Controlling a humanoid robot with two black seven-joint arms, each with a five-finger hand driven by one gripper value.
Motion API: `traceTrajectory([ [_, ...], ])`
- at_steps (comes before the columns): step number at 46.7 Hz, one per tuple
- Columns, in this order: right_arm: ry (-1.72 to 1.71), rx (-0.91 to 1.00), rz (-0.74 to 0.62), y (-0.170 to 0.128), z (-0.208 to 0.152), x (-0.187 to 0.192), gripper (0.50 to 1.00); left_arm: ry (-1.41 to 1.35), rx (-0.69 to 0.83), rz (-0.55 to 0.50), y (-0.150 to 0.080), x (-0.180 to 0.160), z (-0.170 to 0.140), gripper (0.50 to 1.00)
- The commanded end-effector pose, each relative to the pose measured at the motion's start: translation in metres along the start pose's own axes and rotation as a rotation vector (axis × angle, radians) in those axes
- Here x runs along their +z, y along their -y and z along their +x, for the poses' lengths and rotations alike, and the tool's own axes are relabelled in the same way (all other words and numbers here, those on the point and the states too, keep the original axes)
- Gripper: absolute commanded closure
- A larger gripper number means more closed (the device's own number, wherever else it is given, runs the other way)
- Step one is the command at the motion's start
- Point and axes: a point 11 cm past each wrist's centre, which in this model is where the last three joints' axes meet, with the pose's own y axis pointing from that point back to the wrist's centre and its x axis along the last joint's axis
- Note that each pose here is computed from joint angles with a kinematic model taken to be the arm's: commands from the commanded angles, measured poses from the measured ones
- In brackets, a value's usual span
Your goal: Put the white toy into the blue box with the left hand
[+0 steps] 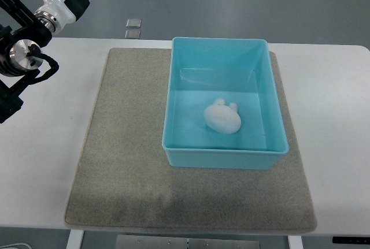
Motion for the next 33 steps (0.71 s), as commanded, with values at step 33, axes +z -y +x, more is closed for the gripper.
traceTrajectory([
  [33, 0.000, 0.000, 0.000, 0.000, 0.000, 0.000, 0.564, -0.176, 0.067, 0.044, -0.029, -0.055, 0.034, 0.504],
])
